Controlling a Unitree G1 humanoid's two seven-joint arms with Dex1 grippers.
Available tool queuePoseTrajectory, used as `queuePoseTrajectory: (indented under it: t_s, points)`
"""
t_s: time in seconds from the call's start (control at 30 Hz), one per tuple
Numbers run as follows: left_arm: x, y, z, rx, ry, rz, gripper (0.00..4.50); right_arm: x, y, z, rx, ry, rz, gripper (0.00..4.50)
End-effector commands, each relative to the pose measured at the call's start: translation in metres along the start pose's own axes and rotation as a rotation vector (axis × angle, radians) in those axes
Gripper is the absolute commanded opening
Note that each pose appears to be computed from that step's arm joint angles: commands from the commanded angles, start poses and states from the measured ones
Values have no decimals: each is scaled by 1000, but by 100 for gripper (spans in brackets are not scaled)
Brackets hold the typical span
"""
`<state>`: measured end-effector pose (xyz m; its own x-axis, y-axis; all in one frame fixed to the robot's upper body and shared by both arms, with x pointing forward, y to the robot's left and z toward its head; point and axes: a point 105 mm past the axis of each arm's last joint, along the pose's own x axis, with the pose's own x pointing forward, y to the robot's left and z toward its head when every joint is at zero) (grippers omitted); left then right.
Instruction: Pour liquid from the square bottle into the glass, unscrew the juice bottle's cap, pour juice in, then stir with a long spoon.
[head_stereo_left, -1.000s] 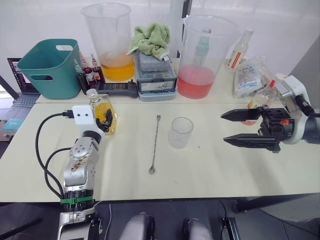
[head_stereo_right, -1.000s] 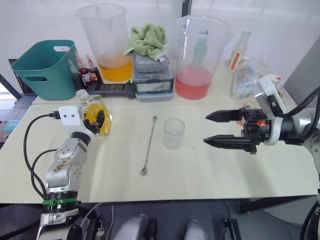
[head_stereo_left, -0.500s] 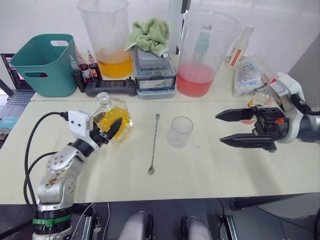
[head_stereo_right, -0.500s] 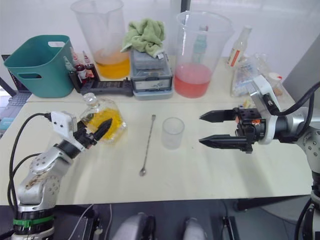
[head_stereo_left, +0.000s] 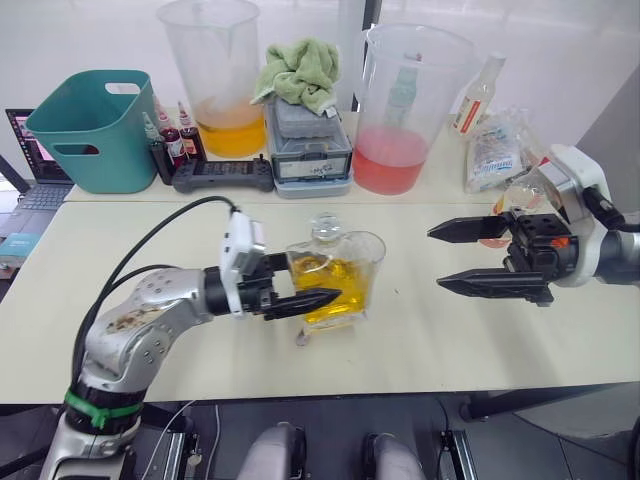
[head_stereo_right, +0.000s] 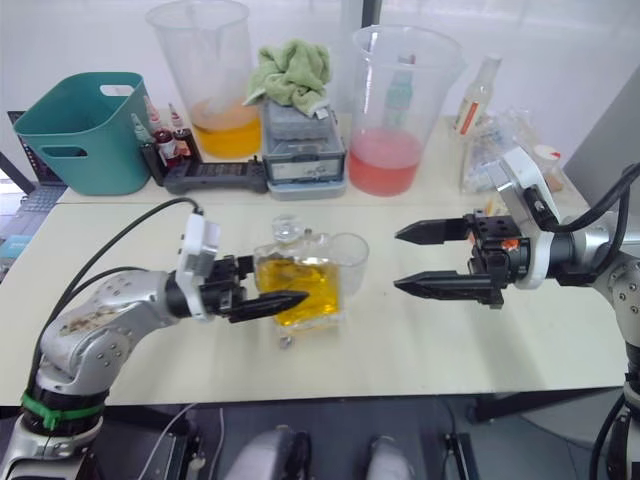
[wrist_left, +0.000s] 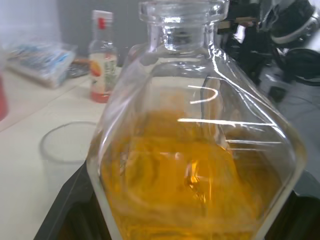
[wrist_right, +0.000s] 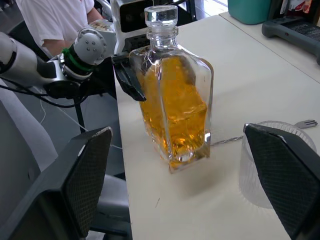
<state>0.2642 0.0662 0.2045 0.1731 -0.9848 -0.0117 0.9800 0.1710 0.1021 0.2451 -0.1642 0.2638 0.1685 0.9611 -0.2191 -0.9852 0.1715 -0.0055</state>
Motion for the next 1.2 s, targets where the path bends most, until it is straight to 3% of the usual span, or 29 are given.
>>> queuePoseTrajectory:
  t_s: [0.03,0.27,0.67,0.73,0.8,1.2]
  points:
    - [14,1,-7,70,10,-60,283,-12,9,15,-60,3,-39,450]
    - [36,7,-17,126,-9,-142,283,-21,14,11,-64,43,-92,450]
    - [46,7,-42,147,112,-226,283,-23,21,7,-63,45,-138,450]
    - [45,8,-45,138,128,-223,385,-23,21,8,-65,44,-140,450]
    - [45,9,-47,117,131,-205,444,-23,20,8,-67,43,-142,450]
    - [48,5,-24,118,81,-153,448,-17,17,8,-67,26,-122,450]
